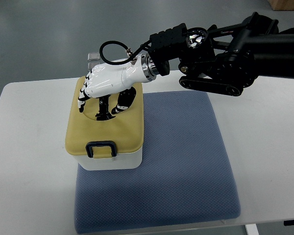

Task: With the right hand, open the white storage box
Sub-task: 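Lower the right hand onto the black handle in the lid's recess, then close the right hand's fingers around the black lid handle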

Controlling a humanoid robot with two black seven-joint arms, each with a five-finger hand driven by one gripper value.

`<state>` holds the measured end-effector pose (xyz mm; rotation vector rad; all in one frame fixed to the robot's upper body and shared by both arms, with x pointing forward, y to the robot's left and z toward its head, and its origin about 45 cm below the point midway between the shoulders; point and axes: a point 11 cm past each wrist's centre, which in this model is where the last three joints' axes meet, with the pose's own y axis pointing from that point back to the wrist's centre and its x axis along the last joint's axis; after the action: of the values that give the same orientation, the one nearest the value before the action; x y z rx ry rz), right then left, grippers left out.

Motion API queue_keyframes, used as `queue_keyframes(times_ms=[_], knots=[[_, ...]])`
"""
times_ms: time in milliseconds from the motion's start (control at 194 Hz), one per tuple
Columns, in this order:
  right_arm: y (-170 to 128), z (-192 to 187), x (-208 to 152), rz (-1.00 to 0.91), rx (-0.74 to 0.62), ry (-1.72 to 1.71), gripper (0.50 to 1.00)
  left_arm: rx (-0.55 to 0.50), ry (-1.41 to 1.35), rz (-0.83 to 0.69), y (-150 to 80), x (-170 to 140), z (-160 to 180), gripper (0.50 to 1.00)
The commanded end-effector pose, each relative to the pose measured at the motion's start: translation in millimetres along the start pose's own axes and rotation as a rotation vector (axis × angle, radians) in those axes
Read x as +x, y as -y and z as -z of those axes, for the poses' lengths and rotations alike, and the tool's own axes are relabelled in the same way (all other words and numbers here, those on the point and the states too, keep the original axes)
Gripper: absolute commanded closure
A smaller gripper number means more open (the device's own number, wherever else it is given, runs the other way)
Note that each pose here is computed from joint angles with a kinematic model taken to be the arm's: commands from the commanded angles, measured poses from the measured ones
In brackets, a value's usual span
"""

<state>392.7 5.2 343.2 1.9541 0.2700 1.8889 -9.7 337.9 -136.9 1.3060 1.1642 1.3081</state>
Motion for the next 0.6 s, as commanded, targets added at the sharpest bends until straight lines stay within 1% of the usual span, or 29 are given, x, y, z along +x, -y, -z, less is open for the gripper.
queue_keyframes(times_ms=[0, 46, 83, 114, 139, 217, 310, 356, 418, 480, 506, 594], knots=[[0.4, 0.4, -0.3, 0.001, 0.002, -0.002, 0.773, 0.0, 0.0, 0.0, 0.0, 0.1, 0.0, 0.5], [0.2, -0.2, -0.2, 0.001, -0.001, -0.002, 0.781, 0.0, 0.0, 0.0, 0.0, 0.1, 0.0, 0.5], [0.8, 0.4, -0.2, 0.002, 0.002, -0.004, 0.807, 0.0, 0.0, 0.0, 0.0, 0.1, 0.0, 0.5], [0.6, -0.1, -0.5, 0.005, -0.001, -0.01, 0.818, 0.0, 0.001, -0.001, 0.0, 0.2, 0.0, 0.5], [0.4, -0.5, -0.9, 0.01, -0.001, -0.018, 0.84, 0.0, 0.0, -0.001, 0.0, 0.2, 0.0, 0.5], [0.3, -0.9, -1.6, 0.016, -0.002, -0.032, 0.875, 0.0, 0.0, 0.0, 0.0, 0.1, 0.0, 0.5], [0.3, -0.7, -1.2, 0.013, 0.0, -0.035, 0.889, 0.0, 0.0, -0.001, 0.0, 0.2, 0.0, 0.5], [0.8, -0.2, -1.1, 0.013, 0.001, -0.038, 0.916, 0.0, 0.0, -0.001, 0.0, 0.2, 0.0, 0.5], [2.8, 1.4, -2.9, 0.014, 0.007, -0.034, 0.928, 0.0, 0.0, 0.002, 0.0, -0.5, 0.0, 0.5], [3.3, 1.4, -4.5, 0.016, 0.007, -0.032, 0.971, 0.0, 0.0, 0.002, 0.0, -0.5, 0.0, 0.5], [3.2, 1.5, -3.6, 0.013, 0.008, -0.035, 1.0, 0.0, 0.0, -0.001, 0.0, 0.2, 0.0, 0.5], [3.3, 1.8, -2.8, -0.002, 0.01, -0.046, 1.0, 0.0, 0.0, 0.0, 0.0, 0.1, 0.0, 0.5]])
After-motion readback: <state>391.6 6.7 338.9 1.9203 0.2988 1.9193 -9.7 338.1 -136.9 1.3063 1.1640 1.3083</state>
